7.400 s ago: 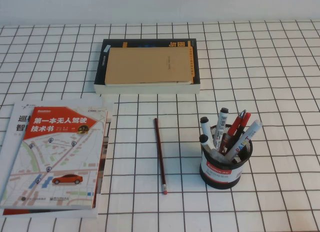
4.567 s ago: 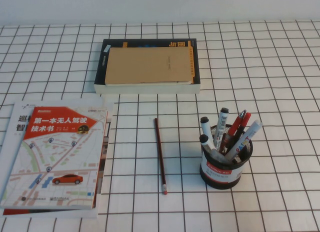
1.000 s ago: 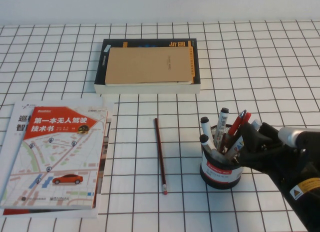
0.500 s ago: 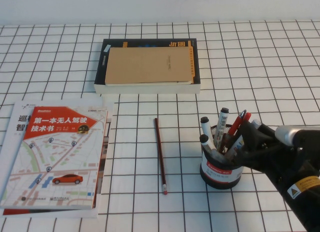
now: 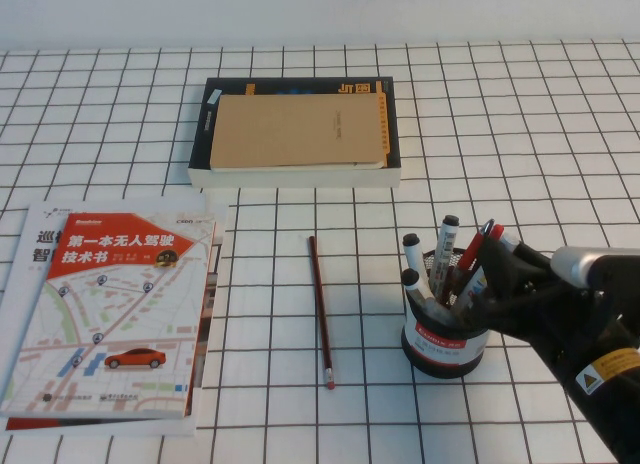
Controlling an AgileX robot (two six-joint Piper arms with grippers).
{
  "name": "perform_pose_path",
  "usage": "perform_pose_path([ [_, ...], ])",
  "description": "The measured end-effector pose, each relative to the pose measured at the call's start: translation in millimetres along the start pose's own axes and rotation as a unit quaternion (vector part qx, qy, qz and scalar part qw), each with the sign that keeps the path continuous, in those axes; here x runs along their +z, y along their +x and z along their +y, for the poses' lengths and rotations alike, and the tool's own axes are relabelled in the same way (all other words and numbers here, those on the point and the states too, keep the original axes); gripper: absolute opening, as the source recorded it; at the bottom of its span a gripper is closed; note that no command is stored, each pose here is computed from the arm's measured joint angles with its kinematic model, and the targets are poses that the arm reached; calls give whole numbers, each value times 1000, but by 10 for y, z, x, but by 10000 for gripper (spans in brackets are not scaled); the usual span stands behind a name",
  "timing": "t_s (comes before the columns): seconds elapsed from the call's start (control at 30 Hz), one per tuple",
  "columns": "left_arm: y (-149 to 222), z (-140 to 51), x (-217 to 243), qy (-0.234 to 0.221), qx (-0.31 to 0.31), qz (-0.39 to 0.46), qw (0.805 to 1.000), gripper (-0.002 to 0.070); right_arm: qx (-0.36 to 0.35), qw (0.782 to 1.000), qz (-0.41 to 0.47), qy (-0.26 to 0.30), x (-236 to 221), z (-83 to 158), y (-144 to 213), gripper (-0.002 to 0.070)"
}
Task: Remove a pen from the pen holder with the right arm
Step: 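Take a marker out of the pen holder and lay it on the table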
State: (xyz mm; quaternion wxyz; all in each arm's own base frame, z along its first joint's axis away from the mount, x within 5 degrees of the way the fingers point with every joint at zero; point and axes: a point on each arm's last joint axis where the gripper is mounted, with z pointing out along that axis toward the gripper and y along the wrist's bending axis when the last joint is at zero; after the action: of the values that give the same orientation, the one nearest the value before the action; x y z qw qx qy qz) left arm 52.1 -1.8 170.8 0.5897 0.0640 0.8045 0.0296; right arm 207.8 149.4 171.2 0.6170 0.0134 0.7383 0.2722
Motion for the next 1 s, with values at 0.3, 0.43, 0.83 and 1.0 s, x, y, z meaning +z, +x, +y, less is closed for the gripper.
perform_pose_path([
  [0.3,0,0,0,0,0,0,1000,-4,4,1000,-17,-24,-187,136,-363,123],
  [0.43,0,0,0,0,0,0,1000,-4,-7,999,-13,-30,-336,200,-577,123],
  [0.83,0,0,0,0,0,0,1000,-4,-97,989,17,-113,-569,727,-1431,123],
  [1.0,0,0,0,0,0,0,1000,-4,-114,974,94,-170,-534,1038,-1671,123],
])
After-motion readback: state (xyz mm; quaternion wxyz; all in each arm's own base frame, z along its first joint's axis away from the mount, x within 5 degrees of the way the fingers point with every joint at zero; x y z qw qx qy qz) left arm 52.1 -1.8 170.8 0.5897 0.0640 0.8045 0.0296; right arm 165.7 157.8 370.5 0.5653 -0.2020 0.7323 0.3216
